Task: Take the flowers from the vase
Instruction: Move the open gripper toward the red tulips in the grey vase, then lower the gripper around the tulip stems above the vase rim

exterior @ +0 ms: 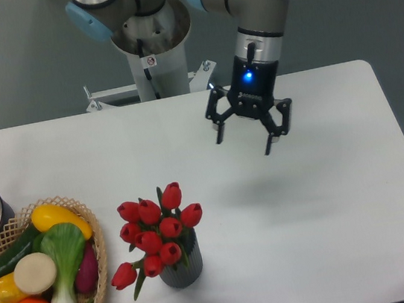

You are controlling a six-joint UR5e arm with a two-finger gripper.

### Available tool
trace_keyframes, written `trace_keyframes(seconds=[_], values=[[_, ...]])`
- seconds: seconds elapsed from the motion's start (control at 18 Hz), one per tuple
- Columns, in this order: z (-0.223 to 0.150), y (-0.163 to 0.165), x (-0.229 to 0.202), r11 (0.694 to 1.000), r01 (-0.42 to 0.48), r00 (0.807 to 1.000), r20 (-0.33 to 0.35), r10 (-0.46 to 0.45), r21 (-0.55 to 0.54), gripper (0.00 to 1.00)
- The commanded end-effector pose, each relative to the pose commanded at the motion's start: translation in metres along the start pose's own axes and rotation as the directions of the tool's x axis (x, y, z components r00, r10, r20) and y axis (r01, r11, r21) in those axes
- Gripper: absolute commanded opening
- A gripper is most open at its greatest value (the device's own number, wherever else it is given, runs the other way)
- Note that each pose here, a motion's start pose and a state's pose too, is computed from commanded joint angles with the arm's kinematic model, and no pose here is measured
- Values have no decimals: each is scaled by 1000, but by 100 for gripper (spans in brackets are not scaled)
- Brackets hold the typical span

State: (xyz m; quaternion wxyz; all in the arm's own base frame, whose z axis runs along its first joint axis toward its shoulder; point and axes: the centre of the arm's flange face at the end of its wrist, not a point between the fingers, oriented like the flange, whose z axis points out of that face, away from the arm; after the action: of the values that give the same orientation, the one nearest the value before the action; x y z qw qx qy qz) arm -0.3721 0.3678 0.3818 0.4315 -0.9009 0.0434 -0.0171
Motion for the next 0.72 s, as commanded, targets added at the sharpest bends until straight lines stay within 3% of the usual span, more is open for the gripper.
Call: trace_keyframes(seconds=[0.28,0.72], values=[[28,-6,-5,989,18,993,-115,-1,148,100],[101,-42,-22,987,-50,974,-211,82,151,100]])
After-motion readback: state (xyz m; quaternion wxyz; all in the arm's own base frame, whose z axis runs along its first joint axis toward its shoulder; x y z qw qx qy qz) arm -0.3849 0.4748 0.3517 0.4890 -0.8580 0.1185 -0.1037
